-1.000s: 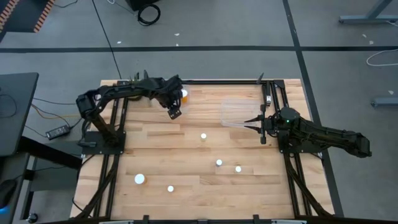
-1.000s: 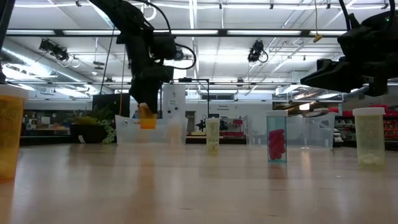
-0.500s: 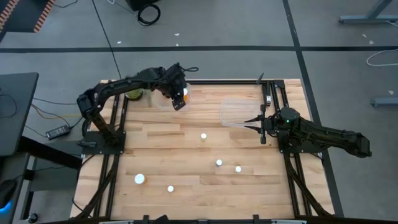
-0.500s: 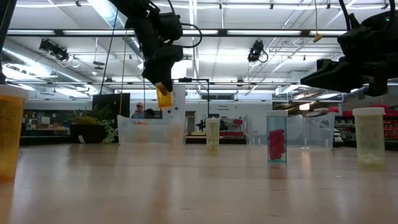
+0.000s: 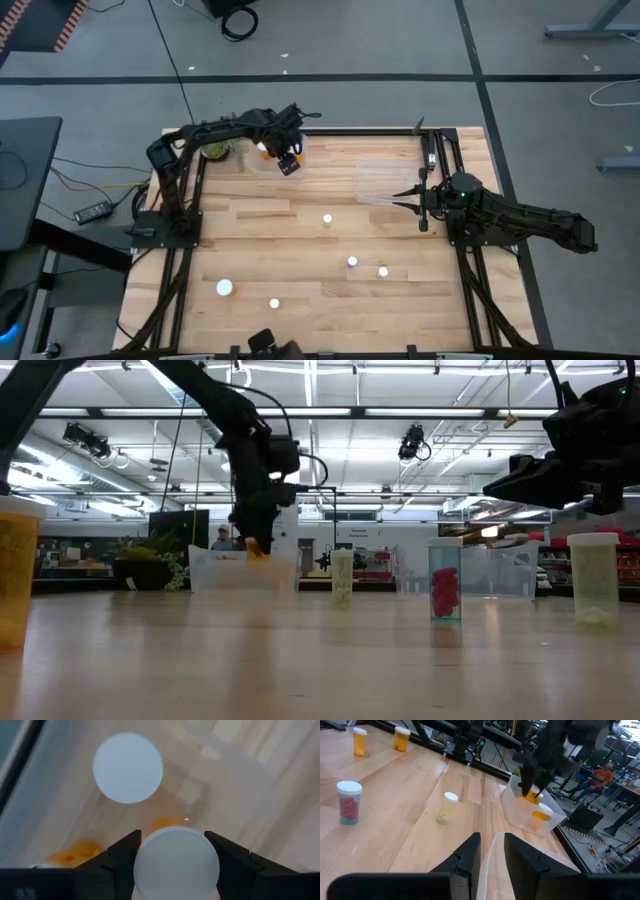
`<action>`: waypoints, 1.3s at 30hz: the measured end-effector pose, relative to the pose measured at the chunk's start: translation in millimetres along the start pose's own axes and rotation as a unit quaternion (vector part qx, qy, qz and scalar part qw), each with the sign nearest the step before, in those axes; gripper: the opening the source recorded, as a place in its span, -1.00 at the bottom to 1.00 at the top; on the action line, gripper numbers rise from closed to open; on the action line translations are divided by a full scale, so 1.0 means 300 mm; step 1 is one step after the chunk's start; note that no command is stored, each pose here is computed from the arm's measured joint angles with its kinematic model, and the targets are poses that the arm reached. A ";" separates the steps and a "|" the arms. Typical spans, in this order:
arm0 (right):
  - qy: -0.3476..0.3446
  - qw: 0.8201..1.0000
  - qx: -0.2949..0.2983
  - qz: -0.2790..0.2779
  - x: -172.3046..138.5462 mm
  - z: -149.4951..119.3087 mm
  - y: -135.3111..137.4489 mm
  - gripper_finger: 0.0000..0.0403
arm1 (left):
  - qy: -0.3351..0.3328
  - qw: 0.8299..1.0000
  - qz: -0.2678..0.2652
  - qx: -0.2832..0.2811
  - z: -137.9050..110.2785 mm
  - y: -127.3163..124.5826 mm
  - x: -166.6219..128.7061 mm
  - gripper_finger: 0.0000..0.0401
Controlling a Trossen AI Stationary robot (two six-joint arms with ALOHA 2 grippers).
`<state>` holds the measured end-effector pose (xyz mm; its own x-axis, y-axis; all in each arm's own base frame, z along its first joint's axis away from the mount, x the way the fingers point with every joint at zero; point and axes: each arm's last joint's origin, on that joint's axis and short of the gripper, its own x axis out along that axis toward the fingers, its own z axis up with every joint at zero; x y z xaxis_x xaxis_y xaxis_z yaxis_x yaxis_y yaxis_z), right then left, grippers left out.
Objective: Pick and place medicine bottles into bin by pill shape (circle, oval)
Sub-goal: Put the large orange pill bottle into the left transparent bin
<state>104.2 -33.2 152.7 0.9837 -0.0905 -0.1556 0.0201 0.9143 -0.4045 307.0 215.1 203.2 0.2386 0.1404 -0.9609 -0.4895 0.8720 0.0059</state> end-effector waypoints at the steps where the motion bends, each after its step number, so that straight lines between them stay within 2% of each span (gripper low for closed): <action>1: 0.000 1.000 0.000 0.000 0.000 0.000 0.000 -0.54 | 0.008 1.000 -0.001 -0.001 -0.001 0.002 0.020 0.06; 5: 0.000 1.000 0.000 0.000 0.000 0.000 0.000 -0.54 | 0.029 1.000 -0.003 0.001 -0.004 0.003 0.066 0.06; 15: 0.000 1.000 0.000 0.000 0.000 0.000 0.000 -0.54 | 0.037 0.999 -0.004 0.010 -0.009 0.000 0.067 0.43; 18: 0.000 1.000 0.000 0.000 0.000 0.000 0.000 -0.54 | 0.050 0.999 -0.004 0.018 -0.010 -0.001 0.047 0.49; 24: 0.000 1.000 0.000 0.000 0.000 0.000 0.000 -0.54 | 0.036 0.999 0.000 0.028 0.037 -0.014 -0.052 0.51; 29: 0.000 1.000 0.000 0.000 0.000 0.000 0.000 -0.54 | 0.021 0.998 -0.006 0.058 0.037 -0.092 -0.134 0.48; 39: 0.000 1.000 0.000 0.000 0.000 0.000 0.000 -0.54 | 0.037 0.990 -0.036 0.134 -0.048 -0.384 -0.258 0.46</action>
<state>104.1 -33.2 152.7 0.9837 -0.0905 -0.1553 0.0203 0.9144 -0.4042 332.7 96.9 273.0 0.1976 0.0482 -0.9791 -0.2311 0.9729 0.0013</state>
